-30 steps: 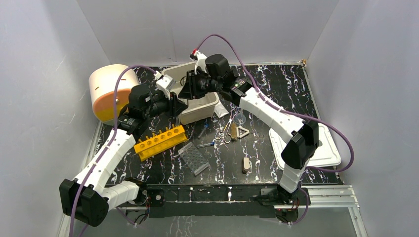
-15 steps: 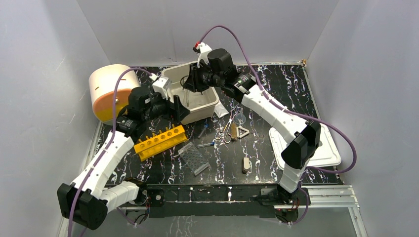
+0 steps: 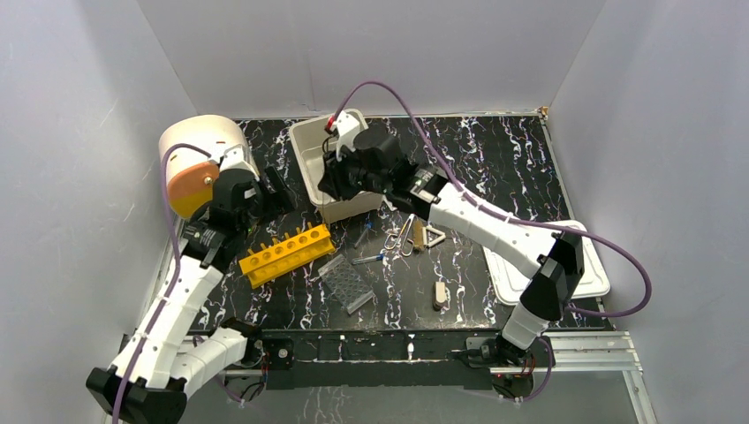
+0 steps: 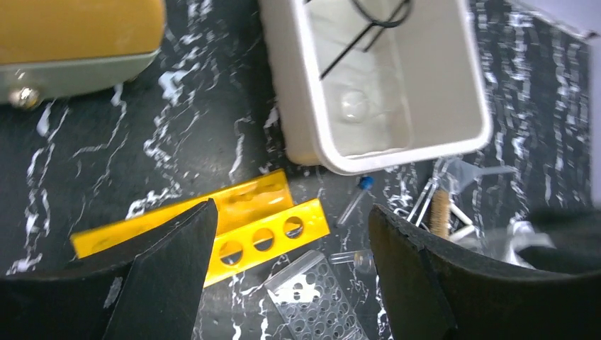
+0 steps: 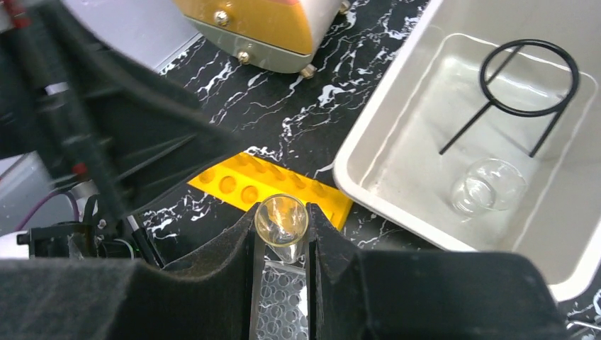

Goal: Organize the chemistry lab equipment

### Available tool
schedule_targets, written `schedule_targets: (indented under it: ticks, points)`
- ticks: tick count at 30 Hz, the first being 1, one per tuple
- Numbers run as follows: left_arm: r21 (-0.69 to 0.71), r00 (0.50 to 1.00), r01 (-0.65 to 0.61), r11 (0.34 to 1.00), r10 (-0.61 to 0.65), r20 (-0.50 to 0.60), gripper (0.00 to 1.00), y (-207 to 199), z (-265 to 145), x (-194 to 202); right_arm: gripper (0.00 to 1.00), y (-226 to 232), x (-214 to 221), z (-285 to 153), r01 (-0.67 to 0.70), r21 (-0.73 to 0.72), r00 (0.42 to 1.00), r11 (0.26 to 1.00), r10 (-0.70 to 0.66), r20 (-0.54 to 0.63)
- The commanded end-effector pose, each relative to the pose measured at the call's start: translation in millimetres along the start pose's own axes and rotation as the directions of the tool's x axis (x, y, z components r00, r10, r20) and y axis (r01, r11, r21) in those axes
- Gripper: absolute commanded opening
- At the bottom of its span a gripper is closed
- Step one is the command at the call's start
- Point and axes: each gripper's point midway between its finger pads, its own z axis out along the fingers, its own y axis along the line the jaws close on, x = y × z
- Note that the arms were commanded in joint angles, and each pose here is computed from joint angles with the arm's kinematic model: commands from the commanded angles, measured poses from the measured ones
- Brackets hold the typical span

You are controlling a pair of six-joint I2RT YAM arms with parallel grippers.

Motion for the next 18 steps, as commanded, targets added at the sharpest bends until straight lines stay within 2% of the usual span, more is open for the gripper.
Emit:
schedule_targets:
  ticks: [1,7,10,18]
  points:
    - [-0.213,0.994,0.09,0.973,-0.102,-0.046,0.76,27.7,5.2,2.5,0.26,24.7,-33.4,-14.8,0.093,0.018,0.981,0.995,-0.095,0.169]
    - [-0.244,0.956,0.116,0.963,-0.175,-0.234,0.76,24.6,32.5,19.4,0.26,43.6,-21.5,-5.6,0.164,0.031,0.967,0.986,-0.167,0.193]
    - [-0.239,0.929,0.149,0.959,-0.218,-0.298,0.7,22.9,43.7,21.2,0.26,51.4,-16.1,1.6,0.195,0.03,0.959,0.98,-0.197,0.204]
    - [-0.184,0.926,0.179,0.966,-0.229,-0.3,0.61,8.5,48.9,10.8,0.25,47.5,-4.1,17.5,0.197,0.064,0.948,0.978,-0.206,0.243]
